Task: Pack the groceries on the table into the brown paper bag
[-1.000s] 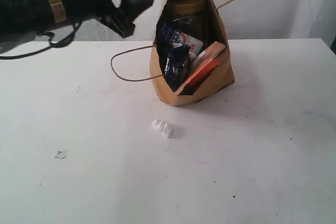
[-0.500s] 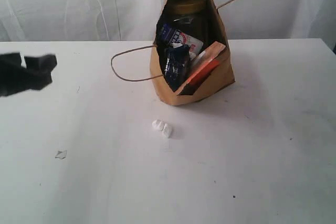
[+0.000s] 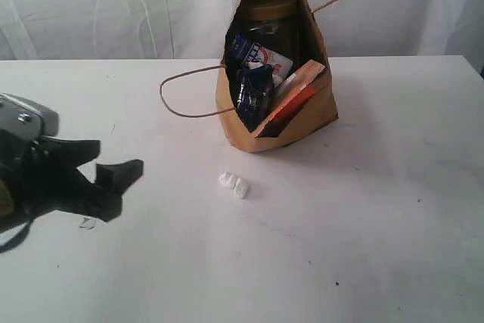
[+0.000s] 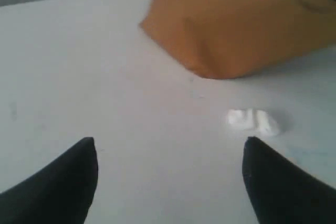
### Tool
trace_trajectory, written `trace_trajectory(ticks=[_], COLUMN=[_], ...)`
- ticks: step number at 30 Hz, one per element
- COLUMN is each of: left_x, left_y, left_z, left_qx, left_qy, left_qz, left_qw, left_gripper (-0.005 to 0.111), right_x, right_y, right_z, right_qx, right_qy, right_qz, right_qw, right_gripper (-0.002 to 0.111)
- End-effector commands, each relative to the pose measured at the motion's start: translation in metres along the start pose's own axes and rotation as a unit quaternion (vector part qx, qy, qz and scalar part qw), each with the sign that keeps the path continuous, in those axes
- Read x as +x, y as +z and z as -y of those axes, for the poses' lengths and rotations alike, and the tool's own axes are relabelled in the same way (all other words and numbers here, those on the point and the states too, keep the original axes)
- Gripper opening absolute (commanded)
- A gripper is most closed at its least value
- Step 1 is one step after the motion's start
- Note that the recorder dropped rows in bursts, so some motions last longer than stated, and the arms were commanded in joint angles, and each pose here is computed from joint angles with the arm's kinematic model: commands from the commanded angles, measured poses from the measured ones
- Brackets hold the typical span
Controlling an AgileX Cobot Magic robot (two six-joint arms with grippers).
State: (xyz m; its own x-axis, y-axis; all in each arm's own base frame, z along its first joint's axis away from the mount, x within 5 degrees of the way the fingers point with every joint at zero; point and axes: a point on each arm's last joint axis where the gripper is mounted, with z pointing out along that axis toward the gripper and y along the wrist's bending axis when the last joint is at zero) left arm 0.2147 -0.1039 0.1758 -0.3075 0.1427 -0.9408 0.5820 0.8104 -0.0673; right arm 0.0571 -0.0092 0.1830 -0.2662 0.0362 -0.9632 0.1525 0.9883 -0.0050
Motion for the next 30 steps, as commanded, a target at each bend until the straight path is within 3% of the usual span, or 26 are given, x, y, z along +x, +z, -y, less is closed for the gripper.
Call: trace_trajectory(ticks=[1, 4, 6, 7, 11, 13, 19, 23, 30], left_x=[0.006, 0.006, 0.001, -0.002, -0.013, -0.013, 0.010, 0.009, 0.019], left_y=[0.035, 0.062, 0.071, 0.073, 0.079, 0.087, 0.140, 0.148, 0.153], left_z=[0.019, 0.029, 0.031, 0.031, 0.032, 0.030, 0.025, 0.027, 0.025], left_qx=[0.084, 0.149, 0.160, 0.159, 0.163, 0.164, 0.206, 0.226, 0.218], left_qy=[0.186, 0.322, 0.339, 0.339, 0.245, 0.222, 0.115, 0.123, 0.204], left_qz=[-0.003, 0.006, 0.018, 0.026, 0.043, 0.040, -0.008, -0.001, 0.003], left_qw=[0.979, 0.935, 0.927, 0.927, 0.955, 0.960, 0.972, 0.966, 0.954], left_gripper=[0.078, 0.078, 0.078, 0.078, 0.078, 0.078, 0.078, 0.078, 0.078], right_x=[0.000, 0.000, 0.000, 0.000, 0.000, 0.000, 0.000, 0.000, 0.000], right_y=[0.000, 0.000, 0.000, 0.000, 0.000, 0.000, 0.000, 0.000, 0.000], right_z=[0.000, 0.000, 0.000, 0.000, 0.000, 0.000, 0.000, 0.000, 0.000], right_qx=[0.003, 0.003, 0.003, 0.003, 0.003, 0.003, 0.003, 0.003, 0.003], right_qy=[-0.002, -0.002, -0.002, -0.002, -0.002, -0.002, -0.002, -0.002, -0.002], right_qz=[0.004, 0.004, 0.004, 0.004, 0.004, 0.004, 0.004, 0.004, 0.004], right_qw=[1.000, 1.000, 1.000, 1.000, 1.000, 1.000, 1.000, 1.000, 1.000], right_gripper=[0.000, 0.000, 0.000, 0.000, 0.000, 0.000, 0.000, 0.000, 0.000])
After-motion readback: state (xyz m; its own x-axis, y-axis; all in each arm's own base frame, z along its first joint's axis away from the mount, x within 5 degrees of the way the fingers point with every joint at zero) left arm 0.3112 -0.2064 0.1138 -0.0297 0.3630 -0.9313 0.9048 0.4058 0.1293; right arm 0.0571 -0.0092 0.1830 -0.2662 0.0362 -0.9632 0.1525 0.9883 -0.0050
